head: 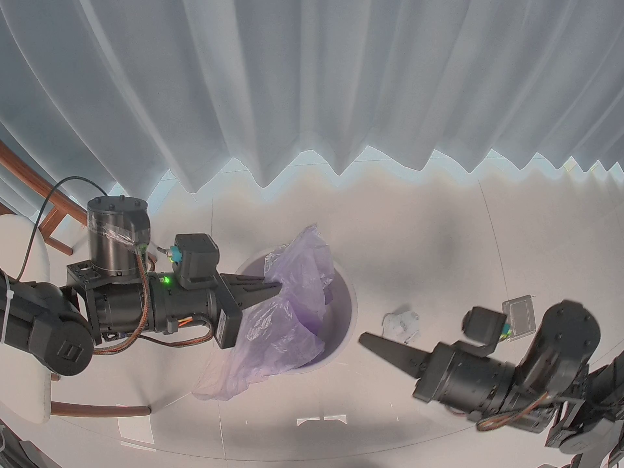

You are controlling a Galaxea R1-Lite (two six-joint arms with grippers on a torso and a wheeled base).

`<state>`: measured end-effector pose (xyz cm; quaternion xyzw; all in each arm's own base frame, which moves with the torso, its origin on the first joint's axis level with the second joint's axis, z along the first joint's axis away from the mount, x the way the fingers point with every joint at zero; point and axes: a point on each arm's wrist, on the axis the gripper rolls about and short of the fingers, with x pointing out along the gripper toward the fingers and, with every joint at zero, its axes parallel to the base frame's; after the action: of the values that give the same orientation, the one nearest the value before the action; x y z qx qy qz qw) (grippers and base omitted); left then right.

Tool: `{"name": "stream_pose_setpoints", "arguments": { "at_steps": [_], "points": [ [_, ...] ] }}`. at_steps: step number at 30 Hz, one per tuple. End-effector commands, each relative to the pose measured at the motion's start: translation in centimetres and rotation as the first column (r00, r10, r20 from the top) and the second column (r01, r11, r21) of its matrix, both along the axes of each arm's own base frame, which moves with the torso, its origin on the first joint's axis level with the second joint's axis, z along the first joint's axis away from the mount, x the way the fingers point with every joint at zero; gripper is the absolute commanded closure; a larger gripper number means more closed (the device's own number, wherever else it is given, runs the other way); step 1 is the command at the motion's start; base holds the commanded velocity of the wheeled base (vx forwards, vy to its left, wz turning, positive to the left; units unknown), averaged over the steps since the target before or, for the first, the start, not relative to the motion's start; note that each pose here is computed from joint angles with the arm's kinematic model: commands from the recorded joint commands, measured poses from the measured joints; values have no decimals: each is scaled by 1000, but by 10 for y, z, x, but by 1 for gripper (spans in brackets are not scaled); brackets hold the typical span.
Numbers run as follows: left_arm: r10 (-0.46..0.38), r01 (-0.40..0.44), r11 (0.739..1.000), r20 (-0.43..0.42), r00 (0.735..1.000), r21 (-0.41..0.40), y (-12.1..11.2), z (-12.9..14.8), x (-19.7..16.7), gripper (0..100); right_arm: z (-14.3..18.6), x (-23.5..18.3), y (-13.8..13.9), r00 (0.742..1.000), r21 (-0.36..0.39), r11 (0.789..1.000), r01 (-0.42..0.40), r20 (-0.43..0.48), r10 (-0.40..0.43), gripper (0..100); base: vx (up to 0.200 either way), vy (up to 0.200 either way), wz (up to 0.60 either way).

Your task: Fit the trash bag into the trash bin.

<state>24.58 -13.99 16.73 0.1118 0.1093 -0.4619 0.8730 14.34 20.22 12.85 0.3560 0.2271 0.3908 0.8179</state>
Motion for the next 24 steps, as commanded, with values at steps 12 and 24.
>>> {"name": "stream_pose_setpoints", "arguments": {
  "at_steps": [12,24],
  "points": [
    [-231,191,939,111,967,287,-54,-29,-52,100,90,6,-66,960,-254,966,48,-257,-115,100,0,0,0],
    [-234,198,934,91,968,296,-54,-34,-55,100,78,35,-20,934,-353,934,50,-315,-169,0,0,0,0]
  ]
}}
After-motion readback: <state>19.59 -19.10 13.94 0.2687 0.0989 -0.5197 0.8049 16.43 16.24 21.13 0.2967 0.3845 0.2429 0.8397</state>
